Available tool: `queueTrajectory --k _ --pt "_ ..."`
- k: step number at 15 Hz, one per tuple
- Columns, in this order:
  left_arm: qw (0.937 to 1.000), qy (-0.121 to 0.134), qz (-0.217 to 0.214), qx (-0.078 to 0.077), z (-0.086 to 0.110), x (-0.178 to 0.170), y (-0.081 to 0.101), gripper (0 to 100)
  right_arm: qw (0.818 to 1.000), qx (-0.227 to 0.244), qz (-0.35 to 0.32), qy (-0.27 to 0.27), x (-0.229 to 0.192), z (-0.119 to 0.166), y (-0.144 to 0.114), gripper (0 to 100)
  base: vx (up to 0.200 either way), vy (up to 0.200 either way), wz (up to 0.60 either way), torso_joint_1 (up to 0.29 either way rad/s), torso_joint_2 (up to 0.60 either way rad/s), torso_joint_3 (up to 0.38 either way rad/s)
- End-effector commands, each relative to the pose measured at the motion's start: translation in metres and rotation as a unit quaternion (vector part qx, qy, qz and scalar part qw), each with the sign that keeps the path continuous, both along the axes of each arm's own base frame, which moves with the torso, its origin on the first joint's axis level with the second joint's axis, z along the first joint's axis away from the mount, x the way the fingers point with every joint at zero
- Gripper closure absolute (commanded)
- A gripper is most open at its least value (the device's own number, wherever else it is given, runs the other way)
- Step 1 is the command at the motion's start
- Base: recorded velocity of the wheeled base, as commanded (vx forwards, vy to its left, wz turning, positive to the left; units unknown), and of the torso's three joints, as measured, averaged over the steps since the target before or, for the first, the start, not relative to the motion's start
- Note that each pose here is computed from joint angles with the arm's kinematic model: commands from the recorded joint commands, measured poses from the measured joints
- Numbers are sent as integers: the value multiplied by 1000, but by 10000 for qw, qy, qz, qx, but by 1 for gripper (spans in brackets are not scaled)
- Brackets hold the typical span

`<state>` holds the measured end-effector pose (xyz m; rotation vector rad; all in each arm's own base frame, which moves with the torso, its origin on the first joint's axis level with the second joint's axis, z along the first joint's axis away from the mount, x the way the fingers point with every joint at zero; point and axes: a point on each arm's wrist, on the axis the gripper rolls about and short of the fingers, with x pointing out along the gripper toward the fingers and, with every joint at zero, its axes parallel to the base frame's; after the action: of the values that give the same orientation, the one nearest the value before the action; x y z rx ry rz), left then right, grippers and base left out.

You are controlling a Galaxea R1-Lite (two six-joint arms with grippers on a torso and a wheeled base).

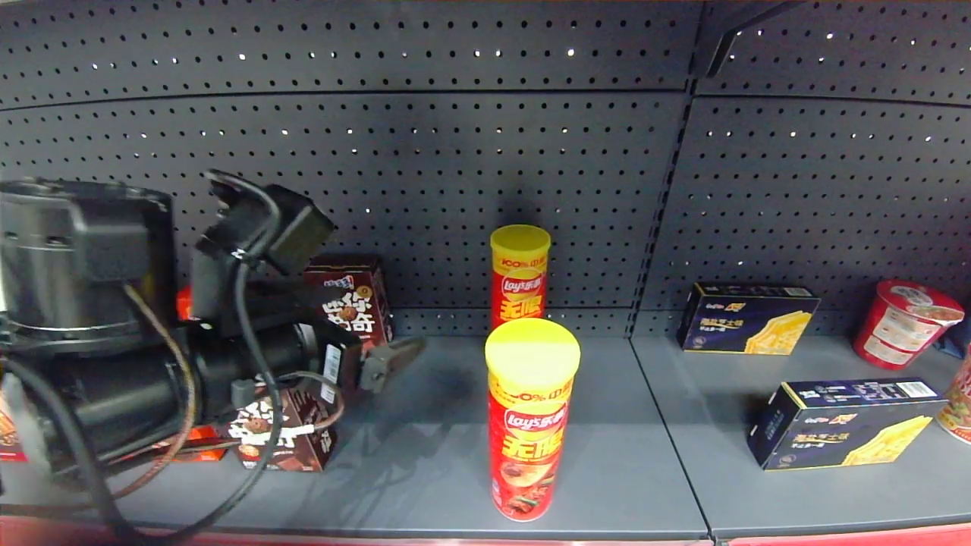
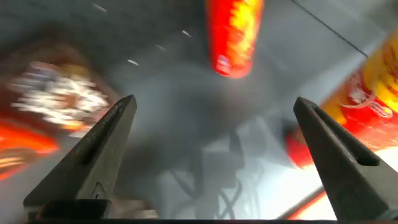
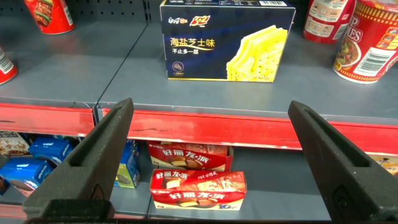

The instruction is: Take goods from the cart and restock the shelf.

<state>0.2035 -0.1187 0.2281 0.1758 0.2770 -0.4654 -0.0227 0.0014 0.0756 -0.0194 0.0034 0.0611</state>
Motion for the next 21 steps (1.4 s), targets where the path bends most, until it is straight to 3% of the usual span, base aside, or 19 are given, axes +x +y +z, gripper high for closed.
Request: queueTrajectory --k 1,3,5,8,10,11,15,16,18,19,21 --pt "9961 -712 419 -311 32 -27 36 0 10000 -2 1 10 0 0 0 0 0 0 0 0 0 0" --pt "9891 -1094 869 -463 46 -45 61 0 10000 -2 1 10 0 0 0 0 0 0 0 0 0 0" --pt "9825 -1285 1242 -522 46 -64 79 0 10000 -2 9 3 0 0 0 0 0 0 0 0 0 0" --pt "9667 -1536 1925 -696 19 -122 108 0 10000 -2 9 10 0 0 0 0 0 0 0 0 0 0" --pt "9612 -1604 2132 -699 -1 -146 114 0 10000 -2 9 10 0 0 0 0 0 0 0 0 0 0" --pt "9548 -1627 2397 -668 -20 -172 119 0 10000 -2 9 10 0 0 0 0 0 0 0 0 0 0" --pt "9553 -1461 2502 -595 -63 -233 123 0 10000 -2 9 10 0 0 0 0 0 0 0 0 0 0" --pt "9499 -1445 2715 -553 -74 -245 124 0 10000 -2 9 10 0 0 0 0 0 0 0 0 0 0" --pt "9464 -1443 2821 -623 -89 -251 125 0 10000 -2 9 10 0 0 0 0 0 0 0 0 0 0" --pt "9439 -1511 2837 -757 -88 -249 125 0 10000 -2 9 10 0 0 0 0 0 0 0 0 0 0" --pt "9461 -1435 2807 -745 -103 -240 124 0 10000 -2 9 10 0 0 0 0 0 0 0 0 0 0"
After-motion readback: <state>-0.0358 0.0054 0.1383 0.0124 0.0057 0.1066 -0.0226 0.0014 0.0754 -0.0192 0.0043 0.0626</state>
